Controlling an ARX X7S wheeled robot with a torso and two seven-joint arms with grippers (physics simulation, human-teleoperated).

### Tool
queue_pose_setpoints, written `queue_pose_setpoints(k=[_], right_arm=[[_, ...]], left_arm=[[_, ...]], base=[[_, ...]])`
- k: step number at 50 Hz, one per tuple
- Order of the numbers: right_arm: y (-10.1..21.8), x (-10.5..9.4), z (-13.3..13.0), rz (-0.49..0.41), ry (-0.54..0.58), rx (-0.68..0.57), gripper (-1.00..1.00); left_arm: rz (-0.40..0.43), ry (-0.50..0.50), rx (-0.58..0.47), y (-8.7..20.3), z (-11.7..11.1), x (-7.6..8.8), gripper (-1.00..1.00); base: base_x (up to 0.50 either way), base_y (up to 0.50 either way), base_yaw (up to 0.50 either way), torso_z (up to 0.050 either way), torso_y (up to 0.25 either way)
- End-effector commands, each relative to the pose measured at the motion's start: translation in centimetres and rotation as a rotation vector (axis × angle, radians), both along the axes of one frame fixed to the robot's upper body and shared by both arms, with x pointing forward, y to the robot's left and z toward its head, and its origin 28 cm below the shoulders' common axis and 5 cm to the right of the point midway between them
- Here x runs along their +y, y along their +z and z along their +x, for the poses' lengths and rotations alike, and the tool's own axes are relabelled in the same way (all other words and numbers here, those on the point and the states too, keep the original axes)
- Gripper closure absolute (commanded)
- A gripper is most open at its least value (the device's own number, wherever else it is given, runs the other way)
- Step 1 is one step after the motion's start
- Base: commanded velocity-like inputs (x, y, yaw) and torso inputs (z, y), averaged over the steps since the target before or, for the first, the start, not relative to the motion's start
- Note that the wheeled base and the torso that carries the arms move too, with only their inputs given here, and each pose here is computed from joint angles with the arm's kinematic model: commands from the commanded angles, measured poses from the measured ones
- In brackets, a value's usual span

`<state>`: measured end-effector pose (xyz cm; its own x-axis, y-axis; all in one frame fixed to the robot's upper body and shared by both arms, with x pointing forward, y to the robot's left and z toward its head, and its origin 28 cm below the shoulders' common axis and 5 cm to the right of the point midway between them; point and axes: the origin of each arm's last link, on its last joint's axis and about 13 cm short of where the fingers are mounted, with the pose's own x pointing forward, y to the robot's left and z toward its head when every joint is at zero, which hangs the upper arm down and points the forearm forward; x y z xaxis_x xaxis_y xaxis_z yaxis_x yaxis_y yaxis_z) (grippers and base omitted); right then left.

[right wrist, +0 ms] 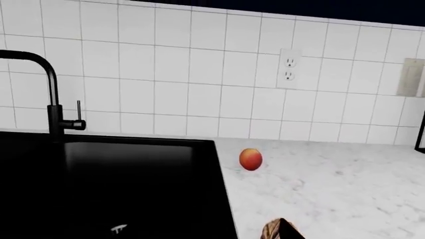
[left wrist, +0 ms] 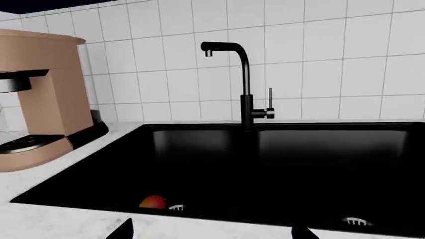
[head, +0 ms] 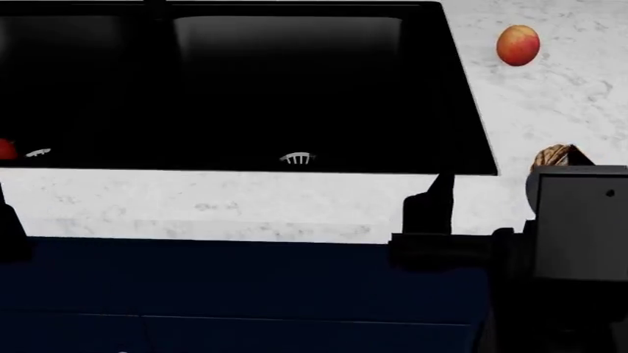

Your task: Pick the walnut from the counter and place it in the sink

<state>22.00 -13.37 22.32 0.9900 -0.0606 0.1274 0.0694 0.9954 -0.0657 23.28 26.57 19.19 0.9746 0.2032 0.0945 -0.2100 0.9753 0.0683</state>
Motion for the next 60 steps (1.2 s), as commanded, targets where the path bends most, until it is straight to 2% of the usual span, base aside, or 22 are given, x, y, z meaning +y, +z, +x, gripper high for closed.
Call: queue_pose_setpoints(k=[1, 60], right_arm=[[0.95, -0.26, -0.50, 0.008, 0.016, 0.004, -1.00], [0.50, -0.25, -0.57, 0.067, 0.052, 0.003, -1.00]], left_arm=[[0.003, 0.009, -0.007, 0.62, -0.23, 0.23, -1.00], [-0.006, -0.004, 0.001, 0.58, -0.08, -0.03, -1.00]], base=[[0.00, 0.00, 0.00, 0.000, 0.000], [0.22, 0.07, 0.00, 0.000, 0.000]])
